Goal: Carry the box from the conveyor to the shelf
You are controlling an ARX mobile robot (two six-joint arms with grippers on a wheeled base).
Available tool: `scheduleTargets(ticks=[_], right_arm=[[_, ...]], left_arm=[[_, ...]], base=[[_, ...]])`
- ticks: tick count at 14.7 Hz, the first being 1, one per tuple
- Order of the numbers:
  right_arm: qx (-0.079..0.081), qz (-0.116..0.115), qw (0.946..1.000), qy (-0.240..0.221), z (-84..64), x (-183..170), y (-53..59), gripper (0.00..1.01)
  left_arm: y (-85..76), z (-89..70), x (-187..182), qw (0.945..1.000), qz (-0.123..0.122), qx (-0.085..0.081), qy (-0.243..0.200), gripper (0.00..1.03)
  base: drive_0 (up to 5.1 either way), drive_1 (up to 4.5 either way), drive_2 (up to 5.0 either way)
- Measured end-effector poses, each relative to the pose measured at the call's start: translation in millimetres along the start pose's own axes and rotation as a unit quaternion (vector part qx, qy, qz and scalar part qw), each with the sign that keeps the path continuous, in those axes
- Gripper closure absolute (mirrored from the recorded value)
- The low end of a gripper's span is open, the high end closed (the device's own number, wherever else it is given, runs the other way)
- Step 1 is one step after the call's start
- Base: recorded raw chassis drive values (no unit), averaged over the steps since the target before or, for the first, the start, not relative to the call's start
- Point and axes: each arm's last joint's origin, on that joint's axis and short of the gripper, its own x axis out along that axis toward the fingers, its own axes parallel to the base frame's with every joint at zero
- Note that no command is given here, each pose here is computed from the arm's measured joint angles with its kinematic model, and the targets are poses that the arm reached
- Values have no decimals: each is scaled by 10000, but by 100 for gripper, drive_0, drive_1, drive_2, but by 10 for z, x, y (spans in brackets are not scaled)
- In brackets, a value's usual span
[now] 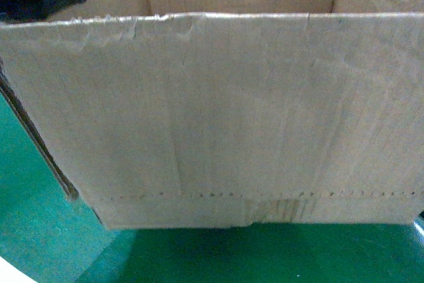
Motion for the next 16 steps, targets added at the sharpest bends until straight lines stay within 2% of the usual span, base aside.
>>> scheduleTargets(ticks=[3, 8, 13, 16], right_arm=[[-35, 61, 9997, -218, 125, -108, -48, 98], [-95, 83, 9972, -742, 343, -405, -112, 98], [-58, 63, 9947, -1021, 407, -565, -195, 98], [-125, 30, 9907, -1355, 494, -753, -203, 98]], left_arm=[[12, 160, -90, 9996, -10, 73, -288, 101], [19, 468, -282, 9963, -87, 58, -853, 101], [14, 663, -429, 9931, -171, 93, -1157, 101], [29, 791, -542, 9893, -189, 91, -1444, 101]], base=[[0, 0, 0], [0, 0, 0], [0, 0, 0], [0, 0, 0]])
